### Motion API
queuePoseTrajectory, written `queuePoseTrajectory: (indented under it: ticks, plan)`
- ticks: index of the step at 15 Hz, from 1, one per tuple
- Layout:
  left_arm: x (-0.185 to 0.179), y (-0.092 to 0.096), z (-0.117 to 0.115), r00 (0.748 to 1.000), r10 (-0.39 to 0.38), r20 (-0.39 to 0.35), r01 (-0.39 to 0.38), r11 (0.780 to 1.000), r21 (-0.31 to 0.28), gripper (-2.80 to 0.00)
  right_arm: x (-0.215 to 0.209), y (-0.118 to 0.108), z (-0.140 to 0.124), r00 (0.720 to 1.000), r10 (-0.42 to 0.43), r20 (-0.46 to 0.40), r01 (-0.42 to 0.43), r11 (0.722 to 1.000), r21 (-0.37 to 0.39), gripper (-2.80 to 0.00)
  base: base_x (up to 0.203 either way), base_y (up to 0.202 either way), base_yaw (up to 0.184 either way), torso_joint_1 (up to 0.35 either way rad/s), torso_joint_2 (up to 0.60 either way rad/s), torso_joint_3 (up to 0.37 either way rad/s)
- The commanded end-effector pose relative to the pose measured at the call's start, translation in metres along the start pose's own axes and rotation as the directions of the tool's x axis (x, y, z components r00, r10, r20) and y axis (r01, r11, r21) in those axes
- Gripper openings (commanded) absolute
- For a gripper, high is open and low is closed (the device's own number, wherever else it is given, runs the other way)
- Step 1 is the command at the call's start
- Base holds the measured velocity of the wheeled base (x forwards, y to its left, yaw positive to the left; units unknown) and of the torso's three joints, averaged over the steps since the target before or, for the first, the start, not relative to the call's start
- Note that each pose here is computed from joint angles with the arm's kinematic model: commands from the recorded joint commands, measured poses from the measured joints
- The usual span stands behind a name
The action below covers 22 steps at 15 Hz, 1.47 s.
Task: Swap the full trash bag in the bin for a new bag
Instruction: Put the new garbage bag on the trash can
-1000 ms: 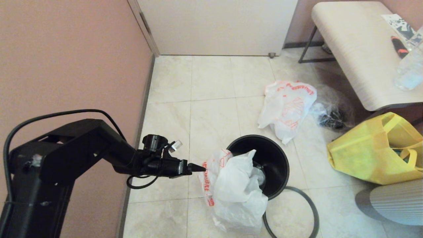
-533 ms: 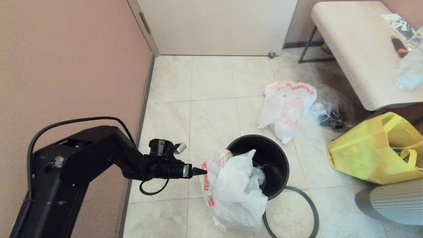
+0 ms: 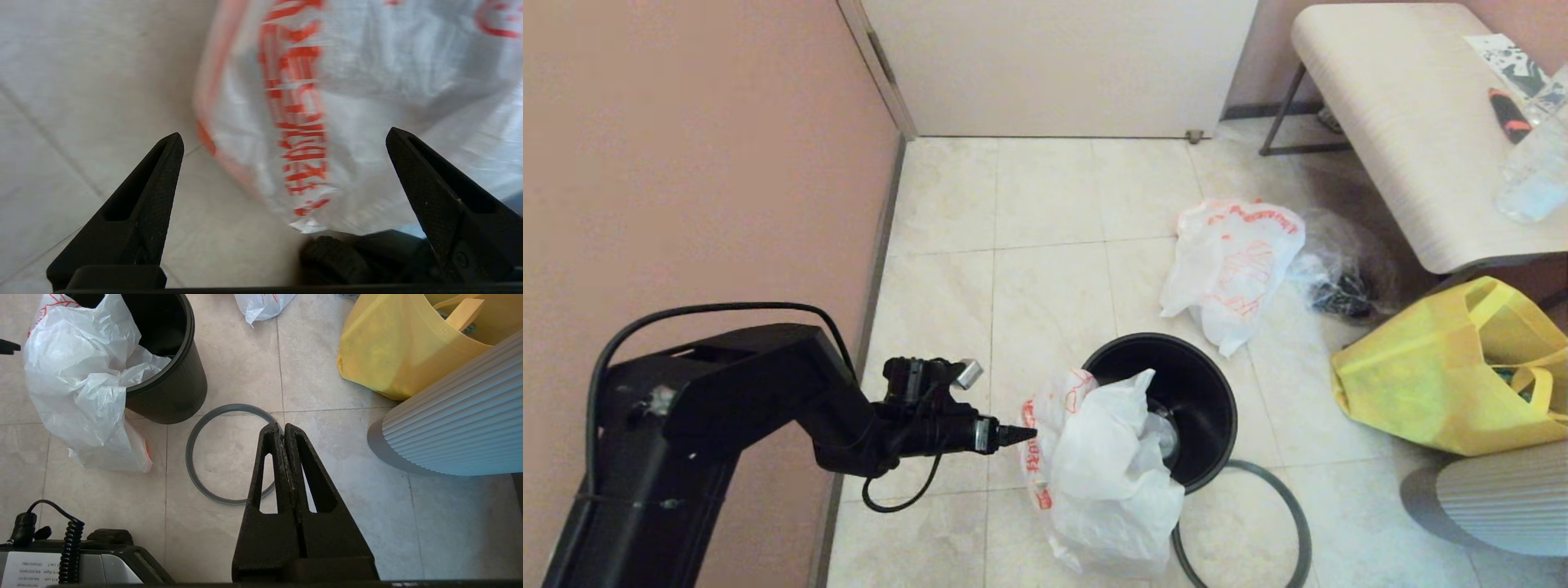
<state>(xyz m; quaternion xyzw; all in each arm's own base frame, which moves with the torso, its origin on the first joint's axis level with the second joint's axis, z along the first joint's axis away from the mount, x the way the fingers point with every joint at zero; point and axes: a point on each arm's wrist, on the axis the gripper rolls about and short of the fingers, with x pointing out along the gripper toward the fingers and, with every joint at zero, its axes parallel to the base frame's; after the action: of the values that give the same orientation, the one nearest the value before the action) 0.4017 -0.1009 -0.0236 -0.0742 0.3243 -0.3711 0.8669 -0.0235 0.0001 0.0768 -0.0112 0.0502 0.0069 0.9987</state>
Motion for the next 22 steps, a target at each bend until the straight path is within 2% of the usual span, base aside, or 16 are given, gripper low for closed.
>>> queuePoseTrajectory:
  ticks: [1,3,6,9,14,16,21,22]
  plan:
    - [0.006,0.008,0.003,1.0,0.001,0.008,-0.001,1.0,0.003,0.0,0.001,0.0,0.0,1.0,0.001,-0.013,-0.001,1.0,0.0,-2.8,0.0,0.0,0.0,0.0,0.0,0.0]
    - [0.008,0.011,0.001,1.0,0.002,-0.03,-0.002,1.0,0.01,0.0,0.0,0.0,0.0,1.0,0.001,0.004,-0.001,1.0,0.0,-2.8,0.0,0.0,0.0,0.0,0.0,0.0]
    - [0.012,0.005,-0.004,0.998,-0.01,-0.063,0.014,0.997,0.074,0.0,0.0,0.0,0.0,1.0,0.001,0.002,-0.001,1.0,-0.008,-2.8,0.0,0.0,0.0,0.0,0.0,0.0]
    - [0.018,0.004,0.002,0.999,-0.019,-0.047,0.023,0.995,0.093,0.0,0.0,0.0,-0.001,1.0,0.001,0.002,-0.001,1.0,-0.008,-2.8,0.0,0.0,0.0,0.0,0.0,0.0]
    - [0.037,0.002,0.008,0.996,-0.036,-0.085,0.043,0.995,0.089,0.0,0.0,0.0,0.0,1.0,0.001,0.004,-0.001,1.0,-0.008,-2.8,0.0,0.0,0.0,0.0,0.0,0.0]
    - [0.044,0.0,0.012,0.996,-0.041,-0.078,0.049,0.993,0.108,0.0,0.0,0.0,-0.001,1.0,0.001,0.002,-0.001,1.0,-0.008,-2.8,0.0,0.0,0.0,0.0,0.0,0.0]
    - [0.048,-0.002,0.011,0.996,-0.035,-0.08,0.044,0.992,0.119,0.0,0.0,0.0,0.0,1.0,0.001,0.003,-0.001,1.0,-0.01,-2.8,0.0,0.0,0.0,0.0,0.0,0.0]
    - [0.048,-0.002,0.011,0.996,-0.035,-0.08,0.045,0.99,0.137,0.0,0.0,0.0,0.0,1.0,0.0,0.003,0.0,1.0,-0.009,-2.8,0.0,0.0,0.0,0.0,0.0,0.0]
